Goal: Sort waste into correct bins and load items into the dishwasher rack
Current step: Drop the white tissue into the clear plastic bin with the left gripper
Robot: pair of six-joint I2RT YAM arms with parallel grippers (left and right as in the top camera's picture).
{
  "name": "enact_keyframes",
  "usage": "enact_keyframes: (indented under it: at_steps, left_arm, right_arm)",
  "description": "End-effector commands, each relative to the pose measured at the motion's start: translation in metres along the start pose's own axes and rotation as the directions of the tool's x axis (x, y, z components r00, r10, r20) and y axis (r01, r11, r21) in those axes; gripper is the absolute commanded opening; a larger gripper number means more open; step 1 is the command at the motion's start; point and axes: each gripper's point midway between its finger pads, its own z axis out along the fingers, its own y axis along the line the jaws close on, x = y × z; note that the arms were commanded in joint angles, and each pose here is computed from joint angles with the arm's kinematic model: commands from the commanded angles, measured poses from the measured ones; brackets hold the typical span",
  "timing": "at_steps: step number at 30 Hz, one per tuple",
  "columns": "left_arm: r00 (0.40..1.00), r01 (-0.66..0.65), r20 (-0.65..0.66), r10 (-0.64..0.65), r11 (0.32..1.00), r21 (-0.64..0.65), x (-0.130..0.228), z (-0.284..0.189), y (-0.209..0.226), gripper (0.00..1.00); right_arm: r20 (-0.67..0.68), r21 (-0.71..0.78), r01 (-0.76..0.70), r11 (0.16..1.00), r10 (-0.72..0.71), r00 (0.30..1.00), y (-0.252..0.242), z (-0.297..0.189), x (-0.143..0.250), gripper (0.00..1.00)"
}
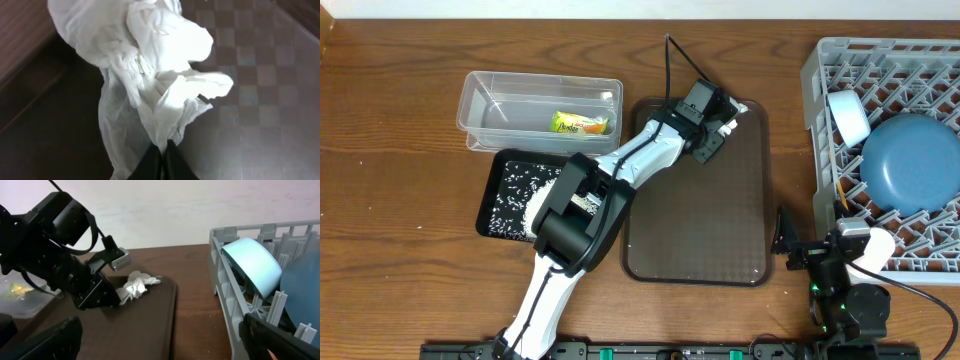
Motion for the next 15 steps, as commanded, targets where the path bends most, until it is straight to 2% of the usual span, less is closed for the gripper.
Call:
enact_keyframes:
  at_steps: [1, 4, 9, 15]
  left_arm:
    - [0.999, 0.011, -0.033, -0.012, 1.0, -0.011, 0.008, -0.005, 0.005, 0.06]
    - [1.0, 0.018, -0.015, -0.018, 1.0, -0.021, -0.004, -0.032, 0.01, 0.06]
    - [0.997, 0.06, 0.062, -0.056, 0.997, -0.057, -0.03, -0.116, 0.031, 0.06]
    - [0.987, 0.151, 0.083, -0.141, 0.979, -0.134, -0.021, -0.201, 0.071, 0.06]
  right_arm:
    - [0.004, 0.011, -0.012, 1.0, 0.012, 1.0, -0.003, 0.0, 0.0, 0.99]
    - [0.004, 0.011, -0.012, 1.0, 0.012, 1.0, -0.003, 0.0, 0.0, 0.99]
    - [0.004, 0.011, -0.012, 1.0, 0.012, 1.0, -0.003, 0.0, 0.0, 0.99]
    - [0.004, 0.011, -0.012, 1.0, 0.012, 1.0, -0.003, 0.0, 0.0, 0.99]
